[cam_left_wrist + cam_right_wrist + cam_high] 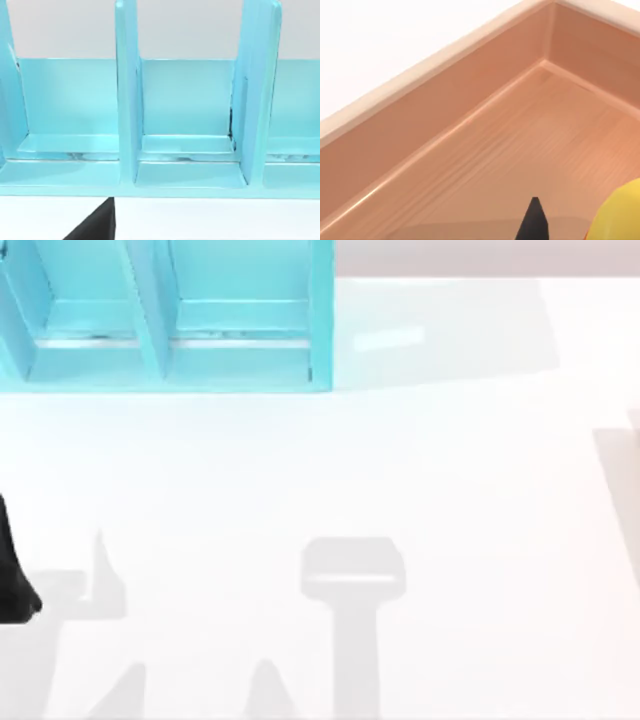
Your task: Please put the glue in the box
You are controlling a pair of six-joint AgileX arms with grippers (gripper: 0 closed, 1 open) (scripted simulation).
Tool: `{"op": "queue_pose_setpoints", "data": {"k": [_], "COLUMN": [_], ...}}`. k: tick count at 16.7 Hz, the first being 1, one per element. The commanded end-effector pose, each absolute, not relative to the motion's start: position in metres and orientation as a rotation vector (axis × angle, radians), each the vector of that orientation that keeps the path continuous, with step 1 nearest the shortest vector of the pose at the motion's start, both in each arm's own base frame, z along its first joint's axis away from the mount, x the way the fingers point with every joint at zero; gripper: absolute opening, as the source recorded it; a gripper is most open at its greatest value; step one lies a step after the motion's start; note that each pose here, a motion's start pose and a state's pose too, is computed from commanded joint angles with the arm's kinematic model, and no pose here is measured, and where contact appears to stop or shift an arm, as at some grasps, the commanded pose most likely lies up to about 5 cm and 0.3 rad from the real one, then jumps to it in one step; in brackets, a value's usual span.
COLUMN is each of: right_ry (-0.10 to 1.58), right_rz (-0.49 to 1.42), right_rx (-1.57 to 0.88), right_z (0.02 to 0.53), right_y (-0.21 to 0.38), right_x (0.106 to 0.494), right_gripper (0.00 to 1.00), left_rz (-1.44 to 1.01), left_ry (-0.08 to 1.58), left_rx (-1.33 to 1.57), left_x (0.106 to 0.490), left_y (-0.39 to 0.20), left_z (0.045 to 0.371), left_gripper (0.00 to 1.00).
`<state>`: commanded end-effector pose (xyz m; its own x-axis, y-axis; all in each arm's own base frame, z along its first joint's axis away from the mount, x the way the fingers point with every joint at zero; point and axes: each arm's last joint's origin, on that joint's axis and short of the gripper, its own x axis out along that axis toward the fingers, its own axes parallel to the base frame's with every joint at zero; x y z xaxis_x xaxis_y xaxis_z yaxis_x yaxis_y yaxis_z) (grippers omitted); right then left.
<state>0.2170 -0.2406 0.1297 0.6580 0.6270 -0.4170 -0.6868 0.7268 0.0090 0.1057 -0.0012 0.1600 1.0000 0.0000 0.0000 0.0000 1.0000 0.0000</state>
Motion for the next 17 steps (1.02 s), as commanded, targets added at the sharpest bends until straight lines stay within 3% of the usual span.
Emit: {"op": "queue_pose_setpoints", "data": {"k": [10, 17], "right_ry": [0.389, 0.389], "right_rz": [0.748, 0.748], "right_rx": [-0.182, -0.182], "right_z": [0.119, 0.119], "right_y": [-0.226, -0.226], "right_x": [0.233, 0.233], "right_gripper": [0.0, 0.53], "left_rz": [0.0, 0.0], "left_ry": [0.0, 0.0], "left_rx": [0.0, 0.0], "left_x": [0.106, 0.106], "left_y": [-0.001, -0.001], "left_z": [0.16, 0.16], "left_gripper": [1.0, 1.0]}}
